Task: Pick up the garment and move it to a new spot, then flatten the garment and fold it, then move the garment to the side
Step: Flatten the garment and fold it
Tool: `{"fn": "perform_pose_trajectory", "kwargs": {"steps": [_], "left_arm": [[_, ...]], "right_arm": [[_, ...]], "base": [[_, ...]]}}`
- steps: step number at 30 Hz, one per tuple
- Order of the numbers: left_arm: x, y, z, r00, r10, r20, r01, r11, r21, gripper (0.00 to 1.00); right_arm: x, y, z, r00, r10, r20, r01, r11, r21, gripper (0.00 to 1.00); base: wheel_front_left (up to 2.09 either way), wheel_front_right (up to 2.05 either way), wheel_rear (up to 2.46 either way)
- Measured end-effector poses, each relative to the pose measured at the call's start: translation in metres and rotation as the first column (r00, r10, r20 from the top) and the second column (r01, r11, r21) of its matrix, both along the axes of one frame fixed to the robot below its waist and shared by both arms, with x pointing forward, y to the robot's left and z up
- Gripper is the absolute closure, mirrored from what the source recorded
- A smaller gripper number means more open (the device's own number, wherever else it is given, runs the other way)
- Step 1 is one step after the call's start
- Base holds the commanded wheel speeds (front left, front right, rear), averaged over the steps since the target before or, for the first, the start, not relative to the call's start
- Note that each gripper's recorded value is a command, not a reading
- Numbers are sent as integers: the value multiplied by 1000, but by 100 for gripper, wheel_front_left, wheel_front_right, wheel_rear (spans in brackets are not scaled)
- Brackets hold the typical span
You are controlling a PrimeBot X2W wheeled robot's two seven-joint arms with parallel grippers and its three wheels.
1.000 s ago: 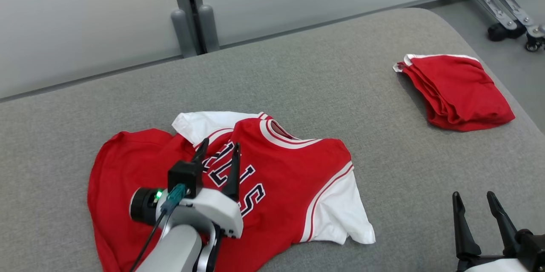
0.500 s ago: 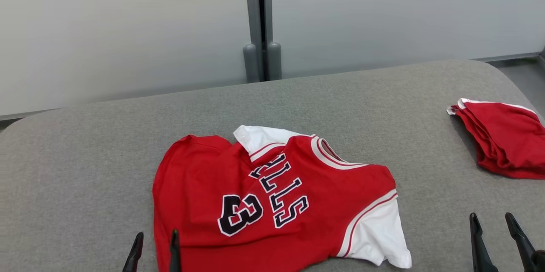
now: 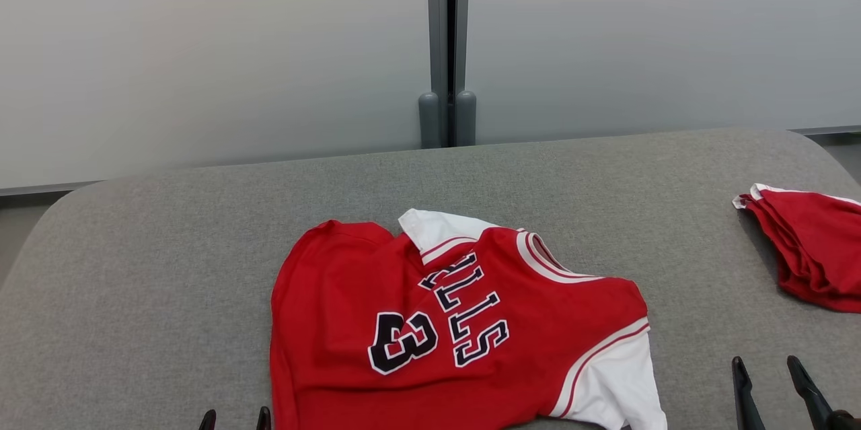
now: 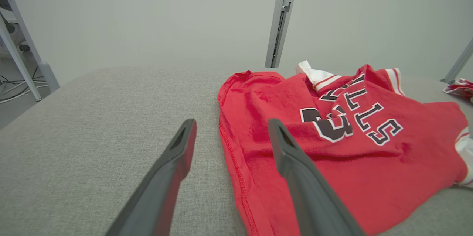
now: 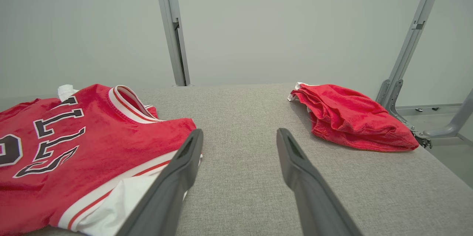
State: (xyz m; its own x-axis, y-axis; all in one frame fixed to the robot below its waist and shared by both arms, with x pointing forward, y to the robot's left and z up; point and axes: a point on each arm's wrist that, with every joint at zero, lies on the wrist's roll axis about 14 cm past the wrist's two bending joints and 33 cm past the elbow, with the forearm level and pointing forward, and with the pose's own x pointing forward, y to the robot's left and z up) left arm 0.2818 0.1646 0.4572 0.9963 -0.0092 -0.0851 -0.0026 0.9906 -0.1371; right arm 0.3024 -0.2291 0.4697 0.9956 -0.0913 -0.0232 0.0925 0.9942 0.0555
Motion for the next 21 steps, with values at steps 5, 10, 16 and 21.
{"fn": "perform_pose_trajectory", "kwargs": {"steps": [5, 10, 16, 21], "left_arm": [[-1, 3, -3, 1000, 2, -9, -2, 1000, -2, 0], [-2, 6, -5, 1000, 8, -11, -8, 1000, 2, 0], [-3, 8, -5, 1000, 11, -8, -11, 1000, 2, 0], [-3, 8, -4, 1000, 11, -6, -11, 1000, 1, 0]], "right_arm": [[2, 7, -1, 1000, 20, -3, -20, 1000, 4, 0], [5, 13, 0, 999, 40, 0, -40, 999, 4, 0], [7, 21, 4, 998, 64, 12, -64, 998, 4, 0], [8, 26, 4, 997, 80, 14, -80, 997, 6, 0]], "base": [[0, 0, 0], [0, 0, 0], [0, 0, 0], [0, 0, 0]]}}
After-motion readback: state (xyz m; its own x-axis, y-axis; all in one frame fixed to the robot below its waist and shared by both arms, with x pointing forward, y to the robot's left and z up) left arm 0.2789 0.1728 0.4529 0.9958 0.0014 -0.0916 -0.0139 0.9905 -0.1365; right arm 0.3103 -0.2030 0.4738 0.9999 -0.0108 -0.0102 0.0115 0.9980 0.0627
